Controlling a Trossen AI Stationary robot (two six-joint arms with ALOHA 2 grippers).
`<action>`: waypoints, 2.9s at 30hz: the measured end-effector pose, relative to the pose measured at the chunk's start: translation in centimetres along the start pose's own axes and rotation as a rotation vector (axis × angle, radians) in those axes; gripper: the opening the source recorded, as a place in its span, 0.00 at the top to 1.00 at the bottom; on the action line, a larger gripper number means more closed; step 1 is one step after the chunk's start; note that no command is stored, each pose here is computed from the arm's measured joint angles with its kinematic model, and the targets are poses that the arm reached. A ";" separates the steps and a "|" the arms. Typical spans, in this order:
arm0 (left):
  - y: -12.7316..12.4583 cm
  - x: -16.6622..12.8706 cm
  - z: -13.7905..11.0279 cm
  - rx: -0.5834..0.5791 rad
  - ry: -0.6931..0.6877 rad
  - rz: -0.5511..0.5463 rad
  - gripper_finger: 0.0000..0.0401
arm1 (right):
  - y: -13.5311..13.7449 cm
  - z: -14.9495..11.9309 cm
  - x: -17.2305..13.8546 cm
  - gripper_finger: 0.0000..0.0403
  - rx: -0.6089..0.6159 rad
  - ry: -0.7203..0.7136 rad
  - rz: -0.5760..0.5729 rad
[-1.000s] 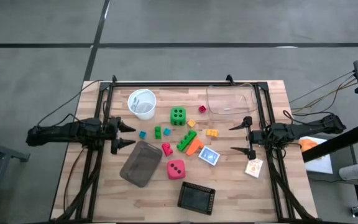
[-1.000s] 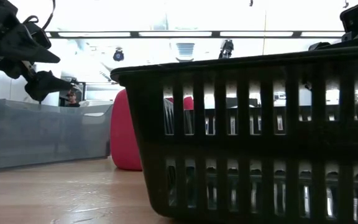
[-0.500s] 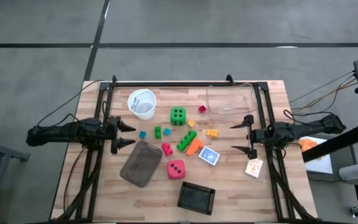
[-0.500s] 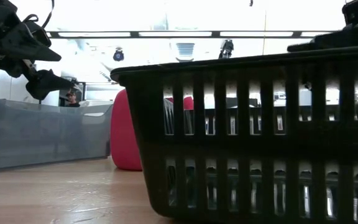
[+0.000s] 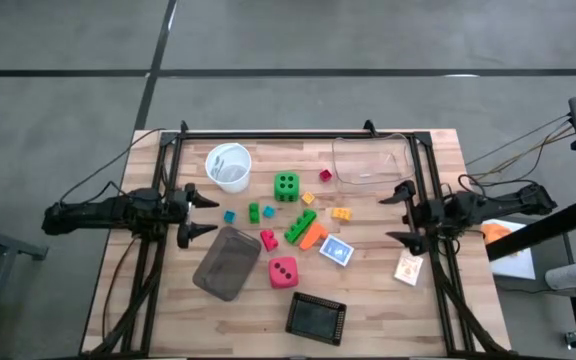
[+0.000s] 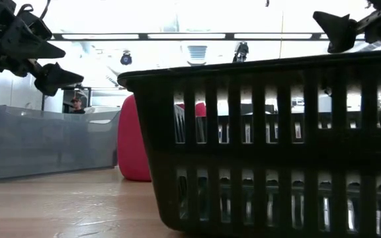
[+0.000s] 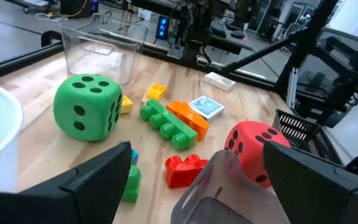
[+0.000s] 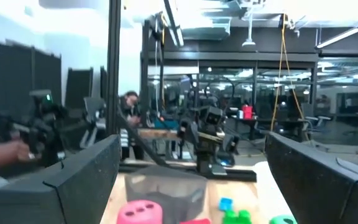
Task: Pick & Place Toys
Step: Put the yellow deck of cards into the black bin
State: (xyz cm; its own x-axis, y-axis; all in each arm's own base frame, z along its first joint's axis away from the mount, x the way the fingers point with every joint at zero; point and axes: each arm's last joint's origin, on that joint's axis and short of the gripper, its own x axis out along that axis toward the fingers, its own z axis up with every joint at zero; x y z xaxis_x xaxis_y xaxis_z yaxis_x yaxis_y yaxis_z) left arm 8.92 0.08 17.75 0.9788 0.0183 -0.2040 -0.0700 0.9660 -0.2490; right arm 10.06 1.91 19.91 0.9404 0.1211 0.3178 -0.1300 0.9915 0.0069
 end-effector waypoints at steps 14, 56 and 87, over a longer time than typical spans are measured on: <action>0.3 0.8 -1.0 0.033 -0.012 0.028 0.10 | -0.1 -0.7 1.5 0.05 0.094 0.221 -0.086; 0.4 1.0 -0.9 0.120 -0.068 0.027 0.10 | 7.7 -2.6 10.0 0.65 0.202 1.962 -0.335; 0.3 1.0 -0.8 0.119 -0.079 0.025 0.10 | 9.3 -9.1 9.3 0.95 0.257 1.905 -0.227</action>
State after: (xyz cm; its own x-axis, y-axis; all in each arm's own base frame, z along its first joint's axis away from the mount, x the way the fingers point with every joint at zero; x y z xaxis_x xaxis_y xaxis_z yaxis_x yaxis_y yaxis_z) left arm 9.75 0.21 16.67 0.9895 0.0587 -0.1323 -0.0761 0.9886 -0.1301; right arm 20.41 12.71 14.33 -0.0261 0.0719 -0.9971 0.1559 0.9855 0.0670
